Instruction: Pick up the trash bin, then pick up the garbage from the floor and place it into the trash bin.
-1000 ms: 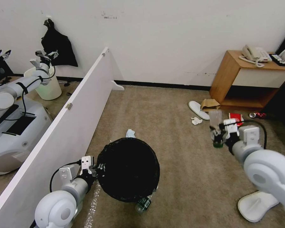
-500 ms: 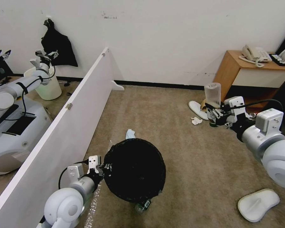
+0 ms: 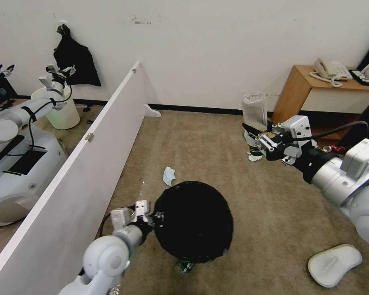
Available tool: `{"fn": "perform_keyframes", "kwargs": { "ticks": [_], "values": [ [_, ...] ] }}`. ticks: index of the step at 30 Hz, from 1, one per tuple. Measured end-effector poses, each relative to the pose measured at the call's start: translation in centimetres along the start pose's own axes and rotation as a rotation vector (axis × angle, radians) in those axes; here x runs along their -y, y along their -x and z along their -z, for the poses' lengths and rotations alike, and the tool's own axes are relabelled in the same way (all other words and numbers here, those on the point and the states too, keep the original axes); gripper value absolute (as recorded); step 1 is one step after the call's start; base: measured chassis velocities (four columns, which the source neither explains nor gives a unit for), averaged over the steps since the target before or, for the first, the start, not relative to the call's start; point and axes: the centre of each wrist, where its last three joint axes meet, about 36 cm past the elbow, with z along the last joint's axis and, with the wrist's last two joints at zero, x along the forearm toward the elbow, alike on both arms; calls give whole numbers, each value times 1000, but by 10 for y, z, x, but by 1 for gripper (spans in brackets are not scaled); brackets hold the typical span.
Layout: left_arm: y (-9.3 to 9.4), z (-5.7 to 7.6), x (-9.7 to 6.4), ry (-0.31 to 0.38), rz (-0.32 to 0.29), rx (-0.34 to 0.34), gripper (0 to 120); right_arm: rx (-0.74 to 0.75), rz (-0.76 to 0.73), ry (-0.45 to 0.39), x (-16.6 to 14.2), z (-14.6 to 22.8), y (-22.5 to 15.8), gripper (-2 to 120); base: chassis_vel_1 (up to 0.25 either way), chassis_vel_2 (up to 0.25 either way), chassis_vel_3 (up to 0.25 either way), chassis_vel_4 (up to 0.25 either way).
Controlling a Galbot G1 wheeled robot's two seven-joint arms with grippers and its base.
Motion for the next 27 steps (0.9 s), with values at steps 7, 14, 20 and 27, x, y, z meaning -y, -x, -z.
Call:
{"fn": "perform_keyframes", "kwargs": {
  "ticks": [7, 14, 20, 27],
  "values": [
    [26, -3, 40, -28, -68, -9, 2, -9, 39, -12, -6, -5, -6, 24, 0, 0, 0, 0],
    [42, -4, 69, -62, -121, -17, 2, -13, 68, -17, -8, -8, -6, 24, 0, 0, 0, 0],
    [48, 2, 85, -88, -153, -16, 2, -31, 106, -29, -10, -15, -7, 24, 0, 0, 0, 0],
    [47, 9, 98, -116, -188, -25, 2, -60, 145, -56, -17, -29, -11, 24, 0, 0, 0, 0]
  ]
}}
